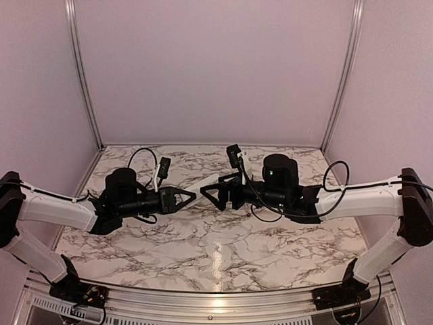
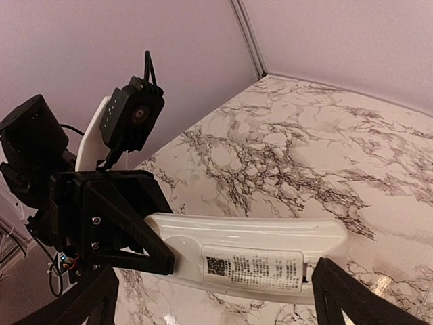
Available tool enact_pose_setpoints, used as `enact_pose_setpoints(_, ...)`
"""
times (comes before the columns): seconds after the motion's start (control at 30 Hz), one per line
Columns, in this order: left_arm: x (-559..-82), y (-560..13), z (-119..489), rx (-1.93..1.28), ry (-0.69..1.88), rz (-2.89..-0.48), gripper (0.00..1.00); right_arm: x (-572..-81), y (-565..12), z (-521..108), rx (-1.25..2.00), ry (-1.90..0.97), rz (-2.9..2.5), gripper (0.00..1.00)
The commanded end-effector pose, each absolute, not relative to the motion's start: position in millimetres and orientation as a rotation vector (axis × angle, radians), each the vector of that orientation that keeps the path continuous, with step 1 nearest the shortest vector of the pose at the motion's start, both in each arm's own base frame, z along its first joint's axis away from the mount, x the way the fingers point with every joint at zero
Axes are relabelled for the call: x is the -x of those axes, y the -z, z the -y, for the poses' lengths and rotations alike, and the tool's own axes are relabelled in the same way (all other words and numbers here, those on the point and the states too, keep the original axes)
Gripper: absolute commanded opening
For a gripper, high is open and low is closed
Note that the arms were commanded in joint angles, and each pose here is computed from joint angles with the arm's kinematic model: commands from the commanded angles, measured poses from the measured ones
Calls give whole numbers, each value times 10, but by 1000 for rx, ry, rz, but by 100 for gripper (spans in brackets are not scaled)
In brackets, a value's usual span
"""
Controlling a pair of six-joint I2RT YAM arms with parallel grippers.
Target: Unload the batteries from the remote control
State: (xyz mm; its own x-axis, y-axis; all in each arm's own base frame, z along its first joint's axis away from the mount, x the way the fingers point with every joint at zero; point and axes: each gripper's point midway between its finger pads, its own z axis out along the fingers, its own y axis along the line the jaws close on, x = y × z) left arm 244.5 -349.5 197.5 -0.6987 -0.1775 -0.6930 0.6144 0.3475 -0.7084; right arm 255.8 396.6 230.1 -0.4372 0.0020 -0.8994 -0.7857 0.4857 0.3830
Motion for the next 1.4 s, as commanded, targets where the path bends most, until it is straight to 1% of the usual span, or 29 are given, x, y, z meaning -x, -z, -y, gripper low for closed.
enact_pose_setpoints(0.0, -2308, -2303, 3526, -459, 1499, -1764, 0, -2579, -2263, -4067, 674, -1065, -1807, 99)
enact_pose_setpoints(0.17, -2295, -2329, 3511, -462, 1501, -1752, 0, -2531, -2218, -4106, 683, -1114, -1817, 98)
enact_pose_setpoints(0.43, -2250, -2382, 3494, -482, 1510, -1726, 0, -2356, -2264, -4179, 729, -1270, -1786, 98)
enact_pose_setpoints(1.37, -2163, -2477, 3461, -522, 1527, -1673, 0, -2259, -2329, -4036, 753, -1444, -1736, 98)
